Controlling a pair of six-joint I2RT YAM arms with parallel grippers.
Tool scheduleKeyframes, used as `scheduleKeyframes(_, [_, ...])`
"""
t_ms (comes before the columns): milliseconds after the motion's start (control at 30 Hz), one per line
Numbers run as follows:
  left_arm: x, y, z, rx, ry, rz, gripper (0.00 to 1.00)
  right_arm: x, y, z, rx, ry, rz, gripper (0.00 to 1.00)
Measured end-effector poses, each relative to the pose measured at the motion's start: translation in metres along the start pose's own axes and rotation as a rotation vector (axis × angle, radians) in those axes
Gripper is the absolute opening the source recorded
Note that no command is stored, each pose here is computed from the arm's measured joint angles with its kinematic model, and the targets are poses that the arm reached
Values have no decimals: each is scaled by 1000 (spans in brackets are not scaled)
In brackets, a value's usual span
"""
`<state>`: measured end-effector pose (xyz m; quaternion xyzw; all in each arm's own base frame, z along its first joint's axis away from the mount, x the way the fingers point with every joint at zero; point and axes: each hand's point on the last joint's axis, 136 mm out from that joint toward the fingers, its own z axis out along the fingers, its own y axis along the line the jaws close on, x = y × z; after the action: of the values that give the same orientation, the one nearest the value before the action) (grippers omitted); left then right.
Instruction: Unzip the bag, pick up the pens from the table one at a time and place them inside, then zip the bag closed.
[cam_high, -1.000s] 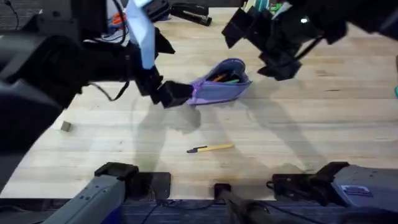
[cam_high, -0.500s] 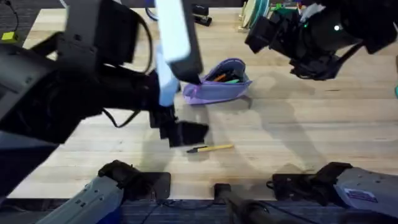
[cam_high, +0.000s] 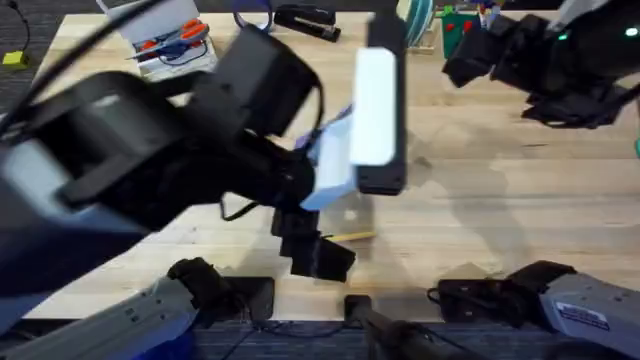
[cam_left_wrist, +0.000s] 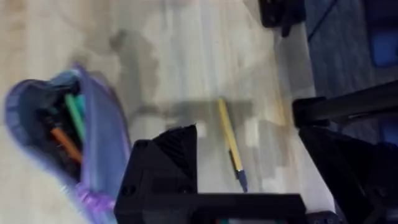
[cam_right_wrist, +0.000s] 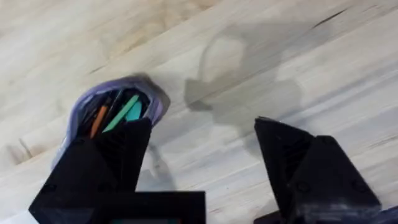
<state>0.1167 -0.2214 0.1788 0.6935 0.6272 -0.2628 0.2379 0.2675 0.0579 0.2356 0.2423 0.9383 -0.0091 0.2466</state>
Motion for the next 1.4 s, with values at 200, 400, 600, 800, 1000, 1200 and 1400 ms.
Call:
scheduleKeyframes(200, [14,-7,31,106,110,-20,995,-13,-19,-1,25,-21,43,995])
scheduleKeyframes(400, [26,-11,61,187,203,-18,998,-19,-28,1,44,-26,56,996])
scheduleKeyframes(600, [35,-14,89,244,257,-2,998,-21,-31,1,51,-27,49,996])
scheduleKeyframes(800, [49,-15,103,272,324,-15,997,-22,-30,1,48,-32,44,996])
scheduleKeyframes(1000, [51,-11,103,249,340,-33,996,-25,-33,2,51,-36,52,996])
scheduleKeyframes(1200, [55,-5,104,218,368,-51,993,-30,-38,3,59,-45,75,996])
scheduleKeyframes(1400, [72,-3,113,215,445,-122,994,-40,-38,4,47,-74,89,996])
